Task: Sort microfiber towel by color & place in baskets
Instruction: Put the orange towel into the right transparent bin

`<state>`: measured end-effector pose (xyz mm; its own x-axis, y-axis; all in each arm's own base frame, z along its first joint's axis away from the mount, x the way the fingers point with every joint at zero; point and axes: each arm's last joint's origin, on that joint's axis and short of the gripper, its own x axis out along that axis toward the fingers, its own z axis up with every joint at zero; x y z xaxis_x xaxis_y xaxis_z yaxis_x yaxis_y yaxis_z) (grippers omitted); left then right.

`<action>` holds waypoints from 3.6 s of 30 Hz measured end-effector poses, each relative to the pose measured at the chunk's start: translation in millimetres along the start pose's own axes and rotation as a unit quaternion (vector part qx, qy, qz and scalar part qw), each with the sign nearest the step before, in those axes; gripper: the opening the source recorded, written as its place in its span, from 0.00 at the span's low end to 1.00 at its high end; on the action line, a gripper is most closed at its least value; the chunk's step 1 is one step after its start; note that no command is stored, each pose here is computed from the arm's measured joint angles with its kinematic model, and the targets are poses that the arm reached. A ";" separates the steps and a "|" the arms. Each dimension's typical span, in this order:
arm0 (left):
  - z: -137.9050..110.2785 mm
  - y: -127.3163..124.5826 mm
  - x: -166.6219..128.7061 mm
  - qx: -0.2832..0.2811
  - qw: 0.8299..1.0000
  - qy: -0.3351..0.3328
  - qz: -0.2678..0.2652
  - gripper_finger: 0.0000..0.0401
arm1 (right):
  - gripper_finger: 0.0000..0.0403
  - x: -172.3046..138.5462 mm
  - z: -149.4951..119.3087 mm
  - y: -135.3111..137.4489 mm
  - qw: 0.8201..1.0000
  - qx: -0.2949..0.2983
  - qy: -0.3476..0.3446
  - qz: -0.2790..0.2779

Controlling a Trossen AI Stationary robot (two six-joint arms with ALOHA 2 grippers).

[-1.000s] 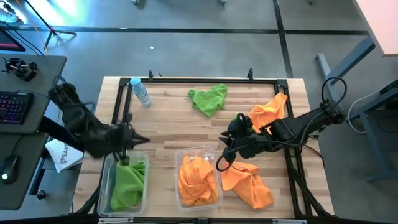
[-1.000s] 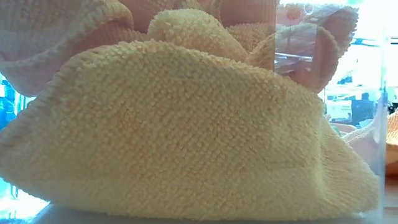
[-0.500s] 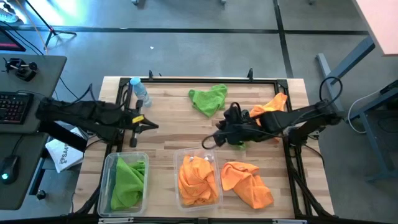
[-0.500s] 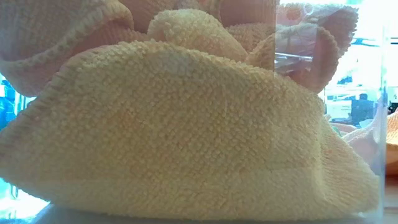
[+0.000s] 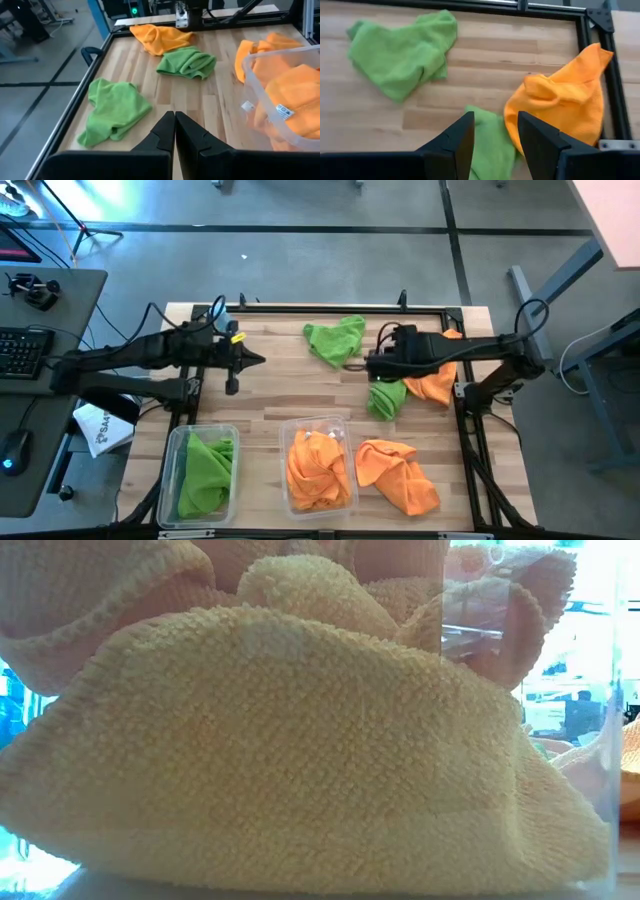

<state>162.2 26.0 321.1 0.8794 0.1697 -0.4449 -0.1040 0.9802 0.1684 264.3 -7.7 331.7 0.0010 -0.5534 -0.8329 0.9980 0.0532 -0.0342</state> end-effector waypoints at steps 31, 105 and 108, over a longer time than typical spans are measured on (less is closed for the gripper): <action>-5.1 3.8 43.1 -0.107 0.991 0.064 0.046 0.00 | 0.39 179.5 -41.0 -88.0 0.987 0.148 0.050 0.037; -2.4 -9.9 46.7 -0.038 0.995 0.091 -0.004 0.00 | 0.00 -4.3 25.7 -44.3 0.944 -0.023 -0.200 0.260; -5.0 -14.8 45.7 -0.032 0.994 0.107 -0.014 0.00 | 0.00 -46.8 26.9 -36.8 0.926 -0.040 -0.249 0.283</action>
<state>201.6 19.7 293.9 0.7647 0.1534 -0.6259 -0.1168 0.9882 0.0994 229.2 -6.0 386.8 0.5704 -0.7315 -0.3734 0.8213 0.5016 0.2719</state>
